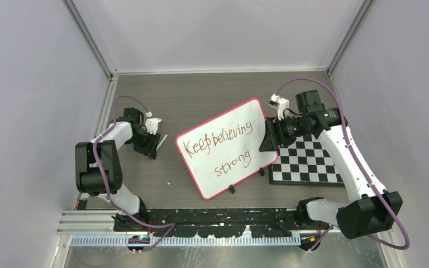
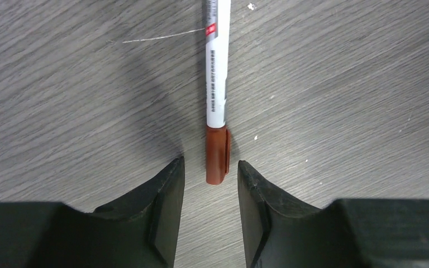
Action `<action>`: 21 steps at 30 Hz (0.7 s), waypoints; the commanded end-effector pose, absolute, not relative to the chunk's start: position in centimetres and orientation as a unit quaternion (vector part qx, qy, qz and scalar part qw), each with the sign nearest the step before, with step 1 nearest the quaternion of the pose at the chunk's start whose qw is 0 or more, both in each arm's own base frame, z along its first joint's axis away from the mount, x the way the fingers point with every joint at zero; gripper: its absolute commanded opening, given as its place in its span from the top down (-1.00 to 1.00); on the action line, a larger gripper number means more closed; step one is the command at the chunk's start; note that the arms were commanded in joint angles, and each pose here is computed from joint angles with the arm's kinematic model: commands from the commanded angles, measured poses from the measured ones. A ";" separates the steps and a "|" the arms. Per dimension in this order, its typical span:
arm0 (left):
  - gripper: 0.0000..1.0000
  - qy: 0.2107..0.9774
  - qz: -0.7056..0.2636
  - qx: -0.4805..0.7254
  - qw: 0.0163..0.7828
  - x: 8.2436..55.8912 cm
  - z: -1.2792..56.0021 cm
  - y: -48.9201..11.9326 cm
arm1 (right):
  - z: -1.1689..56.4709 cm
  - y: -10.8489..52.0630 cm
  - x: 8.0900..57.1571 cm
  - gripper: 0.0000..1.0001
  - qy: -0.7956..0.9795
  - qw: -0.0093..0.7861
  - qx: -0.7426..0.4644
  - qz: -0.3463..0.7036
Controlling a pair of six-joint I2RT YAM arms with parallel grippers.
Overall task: Write a sentence on the whiteboard
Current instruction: Place the whiteboard marker at the center of the board.
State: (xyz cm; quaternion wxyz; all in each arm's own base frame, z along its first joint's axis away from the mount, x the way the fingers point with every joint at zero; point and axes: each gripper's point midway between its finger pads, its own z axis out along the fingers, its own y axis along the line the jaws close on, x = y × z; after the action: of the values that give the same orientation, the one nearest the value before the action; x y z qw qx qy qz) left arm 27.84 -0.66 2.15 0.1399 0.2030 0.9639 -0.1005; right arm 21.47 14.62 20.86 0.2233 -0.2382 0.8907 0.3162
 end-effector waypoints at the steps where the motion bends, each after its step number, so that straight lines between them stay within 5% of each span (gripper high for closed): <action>1: 0.16 0.961 -0.102 0.207 0.153 28.5 3.2 -0.9 | 23.1 14.6 21.7 -0.48 0.879 0.261 -0.250 0.312; 8: -0.11 0.952 -0.126 0.205 0.188 28.7 8.2 -2.1 | 24.5 14.8 22.0 -0.48 0.872 0.277 -0.251 0.315; 14: -0.95 0.937 -0.166 0.196 0.236 30.1 16.1 -3.9 | 27.2 14.0 24.4 -0.53 0.872 0.328 -0.230 0.280; 21: -0.99 0.906 -0.213 0.152 0.332 32.9 26.4 -3.3 | 29.8 10.4 28.5 -0.63 0.872 0.380 -0.172 0.255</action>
State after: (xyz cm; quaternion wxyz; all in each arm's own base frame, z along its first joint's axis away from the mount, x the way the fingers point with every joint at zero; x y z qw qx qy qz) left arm 33.77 -3.11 21.42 0.3033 0.1902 0.9193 -0.1634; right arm 25.60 12.64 27.68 0.3350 -0.2068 0.8778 0.2728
